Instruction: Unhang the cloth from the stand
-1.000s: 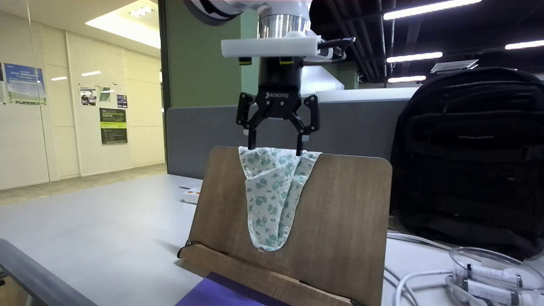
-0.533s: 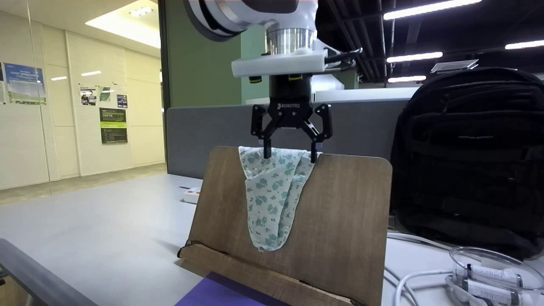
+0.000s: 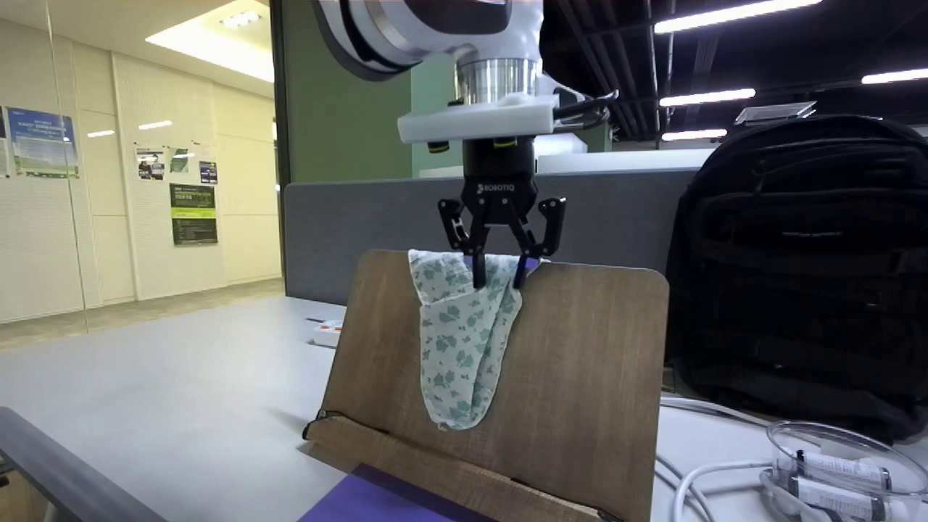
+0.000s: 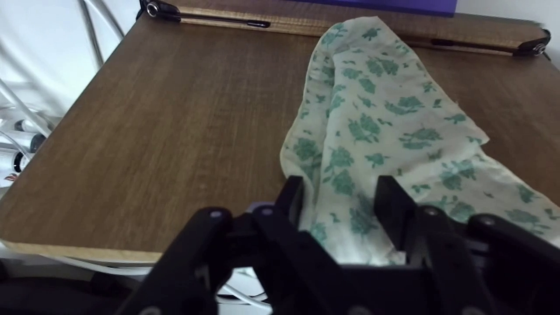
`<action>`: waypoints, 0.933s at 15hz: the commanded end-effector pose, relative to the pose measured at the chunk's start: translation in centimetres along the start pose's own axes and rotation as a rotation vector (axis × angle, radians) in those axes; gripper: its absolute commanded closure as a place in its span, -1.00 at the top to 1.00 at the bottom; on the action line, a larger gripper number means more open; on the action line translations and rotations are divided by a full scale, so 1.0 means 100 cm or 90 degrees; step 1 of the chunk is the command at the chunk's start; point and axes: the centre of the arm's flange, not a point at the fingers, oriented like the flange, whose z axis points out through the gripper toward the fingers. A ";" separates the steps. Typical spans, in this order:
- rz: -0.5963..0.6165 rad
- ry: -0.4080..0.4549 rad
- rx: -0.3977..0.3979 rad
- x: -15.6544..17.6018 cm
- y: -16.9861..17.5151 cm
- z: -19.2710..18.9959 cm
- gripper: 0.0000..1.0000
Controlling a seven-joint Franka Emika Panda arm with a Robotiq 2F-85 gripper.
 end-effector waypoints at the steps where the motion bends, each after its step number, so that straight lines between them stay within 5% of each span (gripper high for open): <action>1: -0.001 0.000 -0.003 0.006 -0.008 -0.008 -0.62; 4: -0.020 -0.018 0.004 0.012 -0.021 -0.015 -0.97; 9: -0.101 -0.057 -0.014 0.047 -0.080 -0.050 -0.99; 14: -0.229 -0.079 -0.025 0.097 -0.193 -0.082 -0.98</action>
